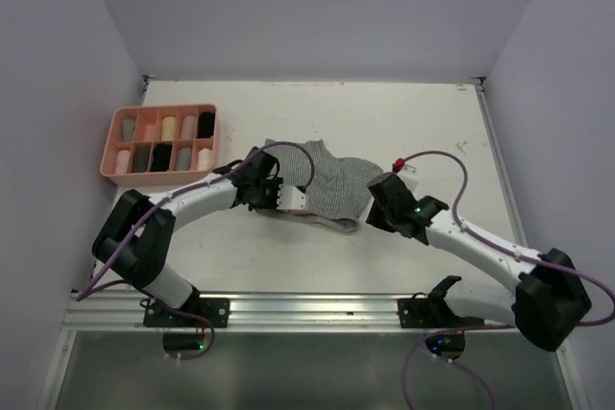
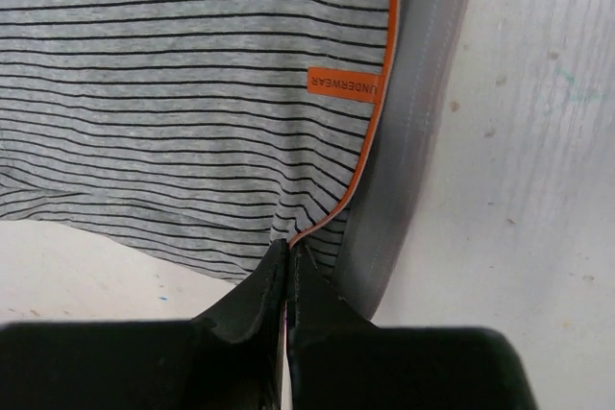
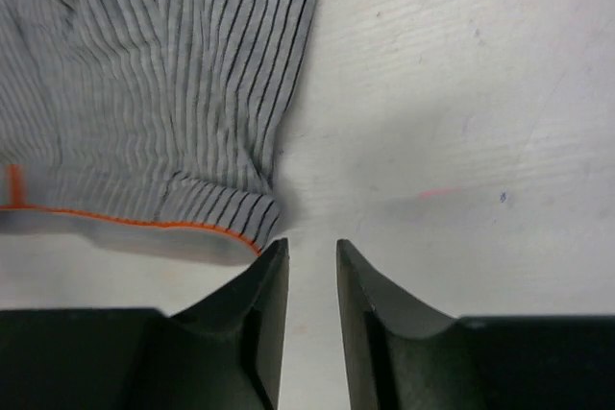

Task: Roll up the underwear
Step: Flatten the underwear

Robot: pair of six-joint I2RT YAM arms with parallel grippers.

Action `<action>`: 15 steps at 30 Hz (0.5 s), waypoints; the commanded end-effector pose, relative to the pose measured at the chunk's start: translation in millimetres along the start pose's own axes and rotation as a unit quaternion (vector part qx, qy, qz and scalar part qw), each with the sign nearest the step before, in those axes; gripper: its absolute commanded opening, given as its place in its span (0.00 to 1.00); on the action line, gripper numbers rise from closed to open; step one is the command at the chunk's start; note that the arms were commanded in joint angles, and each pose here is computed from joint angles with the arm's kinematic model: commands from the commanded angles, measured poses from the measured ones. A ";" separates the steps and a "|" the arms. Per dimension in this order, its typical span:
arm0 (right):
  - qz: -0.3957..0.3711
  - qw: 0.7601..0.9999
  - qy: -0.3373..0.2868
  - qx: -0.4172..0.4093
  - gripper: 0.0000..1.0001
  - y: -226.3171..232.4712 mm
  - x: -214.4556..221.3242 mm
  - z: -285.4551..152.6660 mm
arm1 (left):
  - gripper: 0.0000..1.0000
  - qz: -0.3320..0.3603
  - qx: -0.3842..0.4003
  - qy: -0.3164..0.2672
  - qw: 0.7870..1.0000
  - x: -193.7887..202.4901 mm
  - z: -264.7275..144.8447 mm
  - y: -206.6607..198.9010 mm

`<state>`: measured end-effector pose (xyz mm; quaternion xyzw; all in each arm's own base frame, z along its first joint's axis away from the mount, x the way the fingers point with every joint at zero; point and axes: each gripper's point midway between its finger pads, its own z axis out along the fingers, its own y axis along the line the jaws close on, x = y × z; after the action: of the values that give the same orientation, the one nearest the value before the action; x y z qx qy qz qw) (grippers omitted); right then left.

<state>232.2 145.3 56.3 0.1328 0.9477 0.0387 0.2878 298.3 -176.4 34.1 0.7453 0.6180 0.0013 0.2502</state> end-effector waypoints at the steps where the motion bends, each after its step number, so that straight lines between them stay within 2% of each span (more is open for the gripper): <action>1: 0.159 0.983 -0.013 -0.095 0.33 23.8 -2.1 -27.4 | 0.00 -0.125 0.021 -0.018 0.992 -14.7 -4.8 -2.0; 2: 0.177 0.979 -0.014 -0.102 0.39 17.4 9.6 -23.3 | 0.00 -0.139 0.025 -0.029 0.990 -21.1 -4.7 0.0; 3: 0.206 0.968 -0.043 -0.135 0.44 25.6 -2.2 -31.6 | 0.00 -0.154 0.036 -0.026 0.987 -20.7 -0.7 -3.4; 4: 0.208 0.968 -0.046 -0.133 0.55 21.9 1.5 -29.1 | 0.00 -0.176 0.037 -0.029 0.983 -23.8 0.3 -3.3; 11: 0.103 0.989 -0.038 -0.101 0.56 40.7 7.9 -13.4 | 0.00 -0.233 0.041 -0.038 0.971 -32.5 4.7 1.2; 15: 0.103 0.991 -0.043 -0.076 0.53 49.3 17.0 0.9 | 0.00 -0.263 0.036 -0.039 0.963 -36.5 5.4 6.6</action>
<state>207.3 184.4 37.6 0.1831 0.9328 0.1240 0.2846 290.0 -200.1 29.6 0.6049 0.7592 -0.0925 0.2216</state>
